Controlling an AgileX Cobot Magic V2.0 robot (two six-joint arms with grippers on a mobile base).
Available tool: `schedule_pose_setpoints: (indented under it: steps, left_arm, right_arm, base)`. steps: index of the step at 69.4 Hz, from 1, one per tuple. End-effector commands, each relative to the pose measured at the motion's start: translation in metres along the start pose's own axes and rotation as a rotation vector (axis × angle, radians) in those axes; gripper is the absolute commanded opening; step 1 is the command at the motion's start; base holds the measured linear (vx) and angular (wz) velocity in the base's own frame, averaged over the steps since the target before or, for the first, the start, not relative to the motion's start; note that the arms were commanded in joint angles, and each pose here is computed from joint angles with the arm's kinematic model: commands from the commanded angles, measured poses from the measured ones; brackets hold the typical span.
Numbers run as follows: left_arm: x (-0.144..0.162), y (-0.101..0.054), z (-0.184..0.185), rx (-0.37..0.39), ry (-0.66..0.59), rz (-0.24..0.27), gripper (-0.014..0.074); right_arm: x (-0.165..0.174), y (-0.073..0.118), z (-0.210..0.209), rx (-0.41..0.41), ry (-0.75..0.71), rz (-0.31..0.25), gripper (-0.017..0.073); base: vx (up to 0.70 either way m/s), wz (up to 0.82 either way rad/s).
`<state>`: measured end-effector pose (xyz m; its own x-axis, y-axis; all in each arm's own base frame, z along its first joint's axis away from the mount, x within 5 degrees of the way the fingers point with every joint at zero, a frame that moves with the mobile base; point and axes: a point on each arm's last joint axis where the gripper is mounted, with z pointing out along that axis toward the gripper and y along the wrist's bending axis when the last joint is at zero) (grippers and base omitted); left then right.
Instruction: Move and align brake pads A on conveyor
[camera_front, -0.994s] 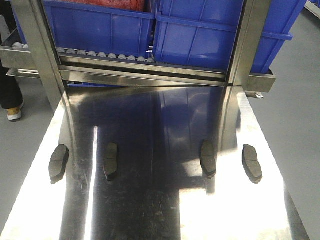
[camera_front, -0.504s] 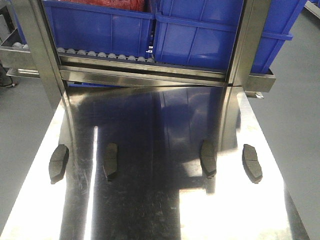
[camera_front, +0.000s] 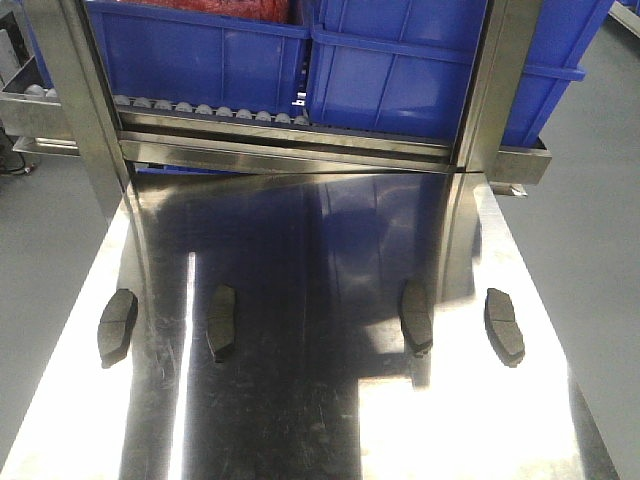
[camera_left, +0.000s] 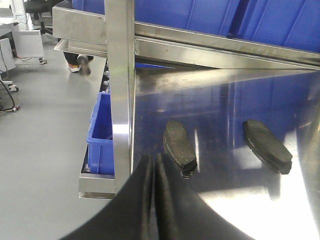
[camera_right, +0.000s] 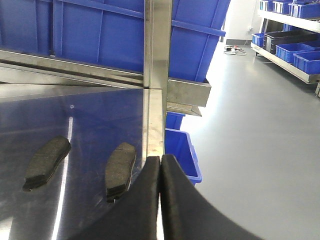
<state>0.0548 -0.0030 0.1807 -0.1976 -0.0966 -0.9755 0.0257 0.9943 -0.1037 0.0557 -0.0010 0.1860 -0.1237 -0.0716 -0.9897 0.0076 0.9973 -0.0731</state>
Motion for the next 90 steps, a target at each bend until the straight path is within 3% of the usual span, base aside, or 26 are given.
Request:
schedule_pose_setpoints:
  steps: [1, 19, 28, 35, 40, 47, 55, 70, 90]
  left_arm:
    - [-0.001, 0.000, 0.001, 0.006, -0.075, -0.006, -0.0006]
    - [-0.007, 0.000, 0.000, 0.011, -0.144, -0.015, -0.0006]
    - [-0.032, -0.002, -0.007, 0.037, -0.339, -0.104, -0.0006]
    - [-0.060, -0.004, -0.019, 0.054, -0.482, -0.108, -0.0006]
    - [-0.082, -0.007, -0.028, 0.061, -0.520, -0.103, -0.0006]
    - [-0.108, -0.011, -0.032, 0.056, -0.430, -0.084, -0.0006]
    - [-0.130, -0.014, -0.027, 0.032, -0.224, -0.035, -0.0006]
    - [-0.152, -0.018, -0.010, 0.010, 0.095, -0.034, -0.0006]
    - [-0.144, -0.017, 0.009, -0.008, 0.243, -0.057, -0.0005]
  right_arm:
    - [-0.007, -0.001, -0.001, 0.009, -0.083, -0.008, -0.0009]
    - [-0.007, -0.001, -0.001, 0.009, -0.083, -0.008, -0.0009]
    - [-0.007, -0.001, -0.001, 0.009, -0.083, -0.008, -0.0009]
    - [-0.007, -0.001, -0.001, 0.009, -0.083, -0.008, -0.0009]
    - [-0.007, -0.001, -0.001, 0.009, -0.083, -0.008, -0.0009]
    - [-0.007, -0.001, -0.001, 0.009, -0.083, -0.008, -0.0009]
    - [-0.007, -0.001, -0.001, 0.009, -0.083, -0.008, -0.0009]
    - [-0.007, -0.001, -0.001, 0.009, -0.083, -0.008, -0.0009]
    - [-0.007, -0.001, -0.001, 0.009, -0.083, -0.008, -0.0009]
  base:
    - [0.00, 0.00]
    - [0.00, 0.00]
    - [0.00, 0.00]
    - [0.00, 0.00]
    - [0.00, 0.00]
    - [0.00, 0.00]
    - [0.00, 0.00]
    - [0.00, 0.00]
    - [0.00, 0.00]
